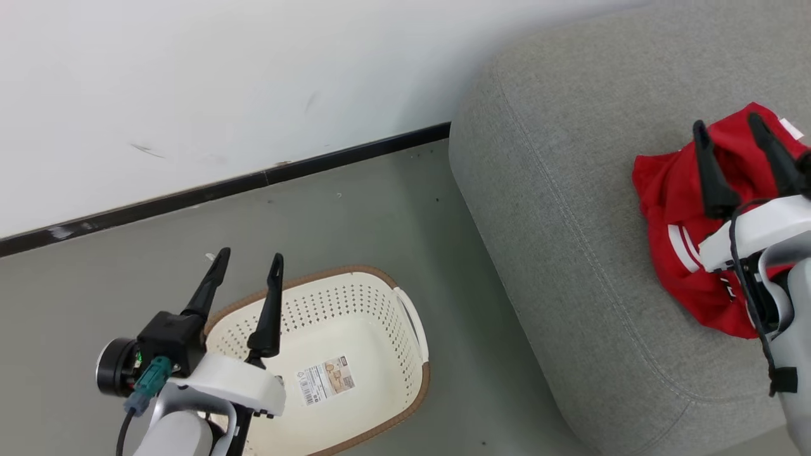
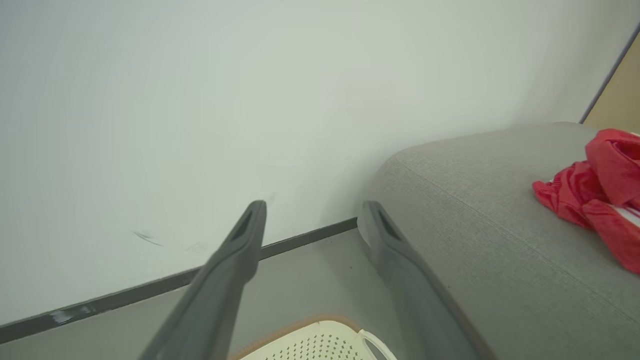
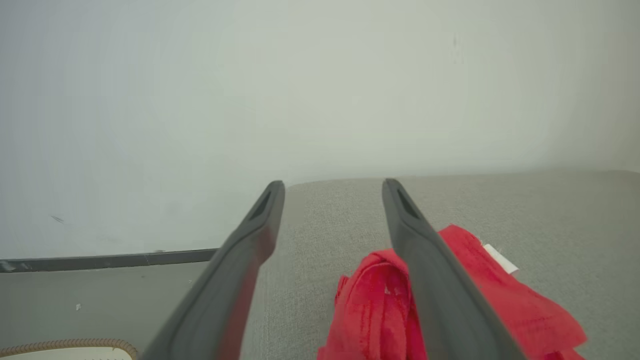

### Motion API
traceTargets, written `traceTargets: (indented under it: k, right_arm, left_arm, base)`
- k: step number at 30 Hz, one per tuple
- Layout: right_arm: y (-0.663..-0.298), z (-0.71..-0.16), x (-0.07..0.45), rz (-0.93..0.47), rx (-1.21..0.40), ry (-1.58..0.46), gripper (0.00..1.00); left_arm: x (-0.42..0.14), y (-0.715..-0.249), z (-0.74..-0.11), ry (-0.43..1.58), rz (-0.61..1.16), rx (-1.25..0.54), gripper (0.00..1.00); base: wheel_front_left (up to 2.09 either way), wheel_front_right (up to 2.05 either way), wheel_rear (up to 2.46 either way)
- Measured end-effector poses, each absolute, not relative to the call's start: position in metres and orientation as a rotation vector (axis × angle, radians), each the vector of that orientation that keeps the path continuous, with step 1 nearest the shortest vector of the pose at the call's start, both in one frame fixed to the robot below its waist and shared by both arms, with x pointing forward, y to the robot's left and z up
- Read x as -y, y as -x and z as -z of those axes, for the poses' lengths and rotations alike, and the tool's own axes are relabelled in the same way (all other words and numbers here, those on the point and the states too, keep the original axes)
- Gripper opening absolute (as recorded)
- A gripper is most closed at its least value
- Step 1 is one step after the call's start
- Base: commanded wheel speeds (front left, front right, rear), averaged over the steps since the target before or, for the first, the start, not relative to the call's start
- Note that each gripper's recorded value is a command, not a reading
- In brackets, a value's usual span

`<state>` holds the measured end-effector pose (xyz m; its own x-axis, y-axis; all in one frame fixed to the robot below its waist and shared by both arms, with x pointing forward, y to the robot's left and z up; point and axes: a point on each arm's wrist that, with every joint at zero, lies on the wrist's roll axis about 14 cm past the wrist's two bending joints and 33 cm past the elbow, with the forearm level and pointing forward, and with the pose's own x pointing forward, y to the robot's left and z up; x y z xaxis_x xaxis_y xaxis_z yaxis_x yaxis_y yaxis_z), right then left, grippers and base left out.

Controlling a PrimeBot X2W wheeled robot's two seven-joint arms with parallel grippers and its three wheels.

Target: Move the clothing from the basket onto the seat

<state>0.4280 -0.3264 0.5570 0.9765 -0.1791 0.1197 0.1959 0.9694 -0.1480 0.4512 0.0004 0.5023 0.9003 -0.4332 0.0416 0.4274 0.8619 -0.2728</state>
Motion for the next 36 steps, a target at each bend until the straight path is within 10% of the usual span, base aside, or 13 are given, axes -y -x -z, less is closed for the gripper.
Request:
traceTargets:
  k: [36]
  right_arm:
    - [-0.364,-0.537,0.178,-0.078,0.168,-0.014,1.00]
  left_arm:
    - [-0.165,-0.368,-0.500,0.239,-0.082,0.008,1.00]
  base:
    - [0.00,0.00,0.00]
